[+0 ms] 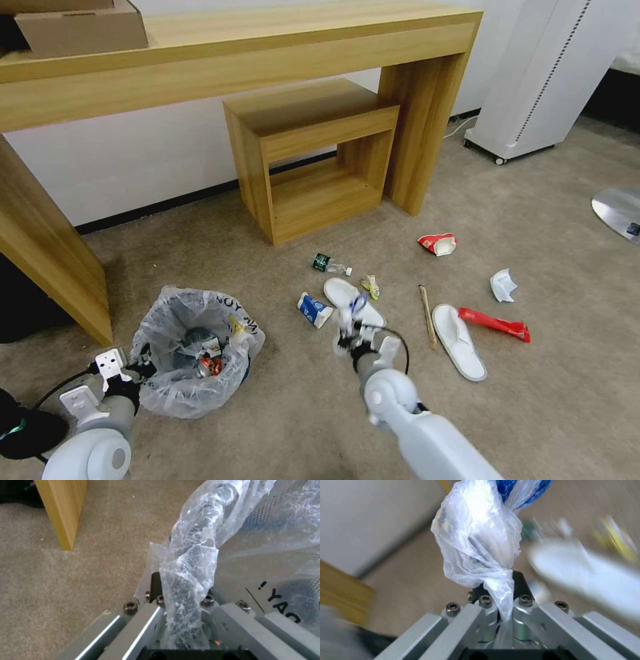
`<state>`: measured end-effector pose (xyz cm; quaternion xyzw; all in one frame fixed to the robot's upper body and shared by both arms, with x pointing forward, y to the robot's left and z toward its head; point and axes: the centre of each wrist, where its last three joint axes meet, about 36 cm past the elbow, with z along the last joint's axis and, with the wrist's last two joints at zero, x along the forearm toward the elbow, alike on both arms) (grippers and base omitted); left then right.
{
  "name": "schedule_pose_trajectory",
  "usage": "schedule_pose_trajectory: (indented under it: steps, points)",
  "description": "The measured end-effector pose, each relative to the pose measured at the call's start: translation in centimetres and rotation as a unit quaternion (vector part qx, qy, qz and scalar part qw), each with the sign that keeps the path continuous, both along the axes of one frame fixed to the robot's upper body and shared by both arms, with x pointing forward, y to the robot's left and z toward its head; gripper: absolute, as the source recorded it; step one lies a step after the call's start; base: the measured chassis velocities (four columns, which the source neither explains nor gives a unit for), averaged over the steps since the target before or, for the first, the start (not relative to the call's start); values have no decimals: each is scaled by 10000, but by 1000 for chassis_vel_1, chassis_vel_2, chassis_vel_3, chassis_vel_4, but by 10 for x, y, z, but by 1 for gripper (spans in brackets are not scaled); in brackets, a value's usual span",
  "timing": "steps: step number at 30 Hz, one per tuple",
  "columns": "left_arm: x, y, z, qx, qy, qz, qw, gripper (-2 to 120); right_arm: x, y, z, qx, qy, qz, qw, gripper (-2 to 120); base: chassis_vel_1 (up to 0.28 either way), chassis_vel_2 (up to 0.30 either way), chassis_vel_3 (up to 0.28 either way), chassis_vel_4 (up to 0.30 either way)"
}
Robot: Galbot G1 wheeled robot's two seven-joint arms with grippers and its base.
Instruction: Pick up the trash bin and place the garbage on the floor into it.
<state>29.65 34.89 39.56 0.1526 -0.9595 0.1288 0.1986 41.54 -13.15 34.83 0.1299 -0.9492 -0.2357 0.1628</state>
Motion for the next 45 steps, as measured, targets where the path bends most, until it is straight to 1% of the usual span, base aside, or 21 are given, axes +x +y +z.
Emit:
schedule_pose_trajectory:
  steps: [2,4,5,7,8,10,11,15,16,18,19,21,22,23,25,30,31,34,35,38,45]
  points:
    - [0,-1,0,-5,5,4,10000,1,-7,-2,24,154,-766,342,9964,0,0,0,0,0]
    - [0,-1,0,-5,7,5,10000,1,-8,-2,29,183,-905,424,9948,0,0,0,0,0]
    - [-1,-1,0,-5,9,-1,10000,1,-11,-3,44,275,-1354,727,9877,0,0,0,0,0]
    - [-2,-2,3,1,-4,-5,10000,1,-16,-5,62,340,-1901,1300,9725,0,0,0,0,0]
    - [-2,-2,3,1,-4,-5,10000,1,-16,-5,62,340,-1901,1300,9725,0,0,0,0,0]
    - [-3,-3,4,1,-12,-11,10000,1,-18,-4,71,377,-2172,1711,9603,0,0,0,0,0]
    - [-3,-3,4,1,-12,-11,10000,1,-18,-4,71,377,-2172,1711,9603,0,0,0,0,0]
    - [-5,-7,12,-15,-26,-30,10000,1,-17,3,89,500,-2439,2656,9314,0,0,0,0,0]
    - [-5,-7,12,-15,-26,-30,10000,1,-17,3,89,500,-2439,2656,9314,0,0,0,0,0]
    - [-6,-11,19,-91,3,-56,9999,1,-11,14,104,573,-2438,3079,9179,0,0,0,0,0]
    - [-6,-11,19,-91,3,-56,9999,1,-11,14,104,573,-2438,3079,9179,0,0,0,0,0]
    - [-8,-13,24,-131,25,-95,9999,1,-8,28,111,541,-2305,3333,9126,0,0,0,0,0]
    - [-9,-14,26,-145,50,-103,9998,1,-9,37,112,505,-2114,3423,9141,0,0,0,0,0]
    - [-9,-14,26,-145,50,-103,9998,1,-9,37,112,505,-2114,3423,9141,0,0,0,0,0]
    - [-12,-15,29,-172,70,-126,9997,1,-12,52,110,462,-1748,3551,9172,0,0,0,0,0]
    - [-16,-17,34,-177,34,-136,9997,1,-23,85,93,194,-1119,3815,9174,0,0,0,0,0]
    - [-16,-17,34,-177,34,-136,9997,1,-23,85,93,194,-1119,3815,9174,0,0,0,0,0]
    - [-17,-18,37,-179,3,-141,9997,1,-28,113,82,72,-980,3977,9123,0,0,0,0,0]
    - [-17,-18,37,-179,3,-141,9997,1,-28,113,82,72,-980,3977,9123,0,0,0,0,0]
    - [-17,-19,38,-194,-24,-146,9997,1,-26,140,76,-45,-981,4075,9079,0,0,0,0,0]
    - [-17,-19,37,-211,-75,-141,9996,1,-20,160,65,-376,-827,3969,9134,0,0,0,0,0]
